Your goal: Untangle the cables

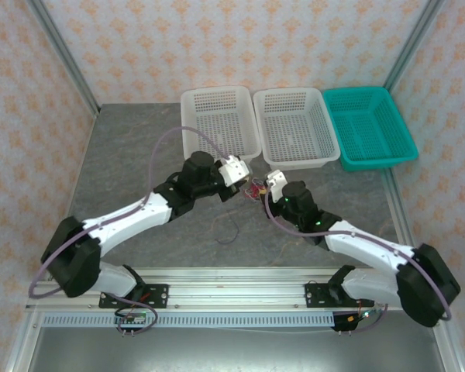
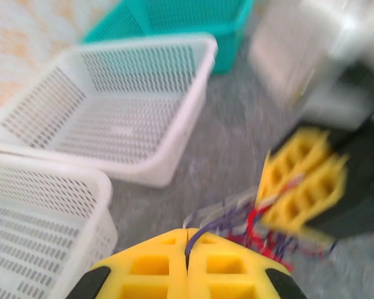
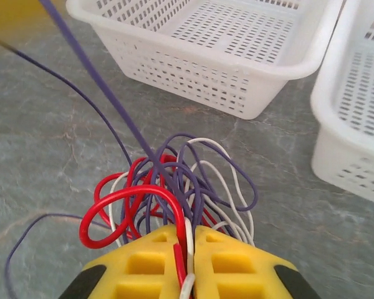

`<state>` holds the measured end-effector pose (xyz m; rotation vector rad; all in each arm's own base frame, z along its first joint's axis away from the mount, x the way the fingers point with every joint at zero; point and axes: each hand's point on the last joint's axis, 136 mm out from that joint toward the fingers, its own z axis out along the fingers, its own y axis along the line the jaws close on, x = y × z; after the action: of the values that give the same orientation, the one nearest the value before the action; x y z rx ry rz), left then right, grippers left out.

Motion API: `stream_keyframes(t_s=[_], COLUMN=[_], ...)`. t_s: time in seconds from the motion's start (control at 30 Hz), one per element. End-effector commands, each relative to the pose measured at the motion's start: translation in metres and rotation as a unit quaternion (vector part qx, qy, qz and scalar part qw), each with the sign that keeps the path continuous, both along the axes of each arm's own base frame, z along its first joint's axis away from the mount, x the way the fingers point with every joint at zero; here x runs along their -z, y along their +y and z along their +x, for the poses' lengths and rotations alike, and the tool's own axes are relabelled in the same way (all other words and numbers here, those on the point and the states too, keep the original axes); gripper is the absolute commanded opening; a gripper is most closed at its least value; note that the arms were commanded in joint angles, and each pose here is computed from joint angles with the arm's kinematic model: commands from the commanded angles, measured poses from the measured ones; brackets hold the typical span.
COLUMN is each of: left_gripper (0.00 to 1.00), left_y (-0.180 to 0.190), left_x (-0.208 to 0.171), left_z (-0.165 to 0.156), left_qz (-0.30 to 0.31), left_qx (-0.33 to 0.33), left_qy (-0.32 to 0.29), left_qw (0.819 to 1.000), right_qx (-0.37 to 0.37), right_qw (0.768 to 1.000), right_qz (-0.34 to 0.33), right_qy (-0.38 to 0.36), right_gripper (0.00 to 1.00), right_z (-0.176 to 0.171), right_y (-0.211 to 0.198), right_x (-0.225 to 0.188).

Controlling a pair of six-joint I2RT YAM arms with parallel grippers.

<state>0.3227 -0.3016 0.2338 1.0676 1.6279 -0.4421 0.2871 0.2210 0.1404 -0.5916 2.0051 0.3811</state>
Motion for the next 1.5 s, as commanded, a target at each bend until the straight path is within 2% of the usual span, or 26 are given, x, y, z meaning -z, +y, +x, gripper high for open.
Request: stream_keyframes(t_s=[0.0, 0.07, 0.17, 0.27, 0.43, 0.53, 0.6, 0.73, 0.83, 0.9, 1.0, 1.07, 1.13, 1.23, 1.3, 1.47], left_gripper=[0.0, 0.0, 0.0, 0.0, 0.0, 0.0, 0.0, 0.0, 0.0, 0.0, 0.0, 0.0, 0.0, 0.0, 0.0, 0.0], left_y=[0.015, 0.024, 0.036, 0.036, 0.035, 0.037, 0.035, 0.03, 0.032, 0.037, 0.05, 0.062, 0.082, 0.132, 0.156, 0.151], left_x=[-0.047, -0.041, -0.024, -0.012, 0.0, -0.002, -0.005, -0.016, -0.03, -0.041, -0.065, -0.085, -0.103, -0.123, -0.127, -0.14], left_z=[0.005, 0.004, 0.006, 0.003, 0.002, 0.001, -0.001, -0.009, -0.014, -0.018, -0.022, -0.026, -0.026, -0.019, -0.017, -0.012], left_qz=[-0.126, -0.122, -0.117, -0.13, -0.127, -0.13, -0.132, -0.148, -0.159, -0.165, -0.179, -0.193, -0.205, -0.212, -0.208, -0.217], left_qx=[-0.068, -0.091, -0.13, -0.132, -0.138, -0.141, -0.135, -0.11, -0.105, -0.111, -0.133, -0.155, -0.2, -0.324, -0.379, -0.366], left_qy=[0.021, 0.036, 0.057, 0.076, 0.096, 0.094, 0.095, 0.097, 0.094, 0.091, 0.09, 0.083, 0.072, 0.063, 0.064, 0.07], left_qw=[0.989, 0.988, 0.983, 0.98, 0.977, 0.977, 0.977, 0.978, 0.977, 0.976, 0.971, 0.965, 0.956, 0.92, 0.9, 0.902], right_qx=[0.08, 0.099, 0.099, 0.062, 0.021, 0.018, 0.024, 0.024, 0.019, 0.04, 0.135, 0.174, 0.192, 0.223, 0.242, 0.223], right_qw=[0.994, 0.99, 0.989, 0.992, 0.994, 0.989, 0.983, 0.983, 0.989, 0.993, 0.988, 0.982, 0.977, 0.969, 0.965, 0.966], right_qz=[0.008, -0.018, -0.001, 0.038, 0.094, 0.145, 0.176, 0.17, 0.14, 0.111, 0.077, 0.078, 0.087, 0.081, 0.074, 0.095], right_qy=[0.07, 0.096, 0.107, 0.103, 0.044, -0.009, -0.042, -0.058, -0.042, -0.032, -0.009, 0.009, 0.027, 0.061, 0.074, 0.091], right_gripper=[0.09, 0.09, 0.14, 0.35, 0.49, 0.67, 0.7, 0.7, 0.68, 0.6, 0.37, 0.33, 0.33, 0.33, 0.33, 0.41], right_z=[0.006, 0.005, 0.001, -0.007, -0.015, -0.013, -0.007, 0.017, 0.036, 0.05, 0.069, 0.068, 0.062, 0.052, 0.046, 0.034], right_y=[-0.015, -0.022, -0.02, -0.009, -0.002, -0.001, 0.0, 0.016, 0.033, 0.035, 0.012, 0.0, -0.007, -0.021, -0.031, -0.028], right_x=[0.048, 0.066, 0.068, 0.05, -0.002, -0.036, -0.054, -0.056, -0.031, -0.005, 0.036, 0.054, 0.066, 0.086, 0.1, 0.096])
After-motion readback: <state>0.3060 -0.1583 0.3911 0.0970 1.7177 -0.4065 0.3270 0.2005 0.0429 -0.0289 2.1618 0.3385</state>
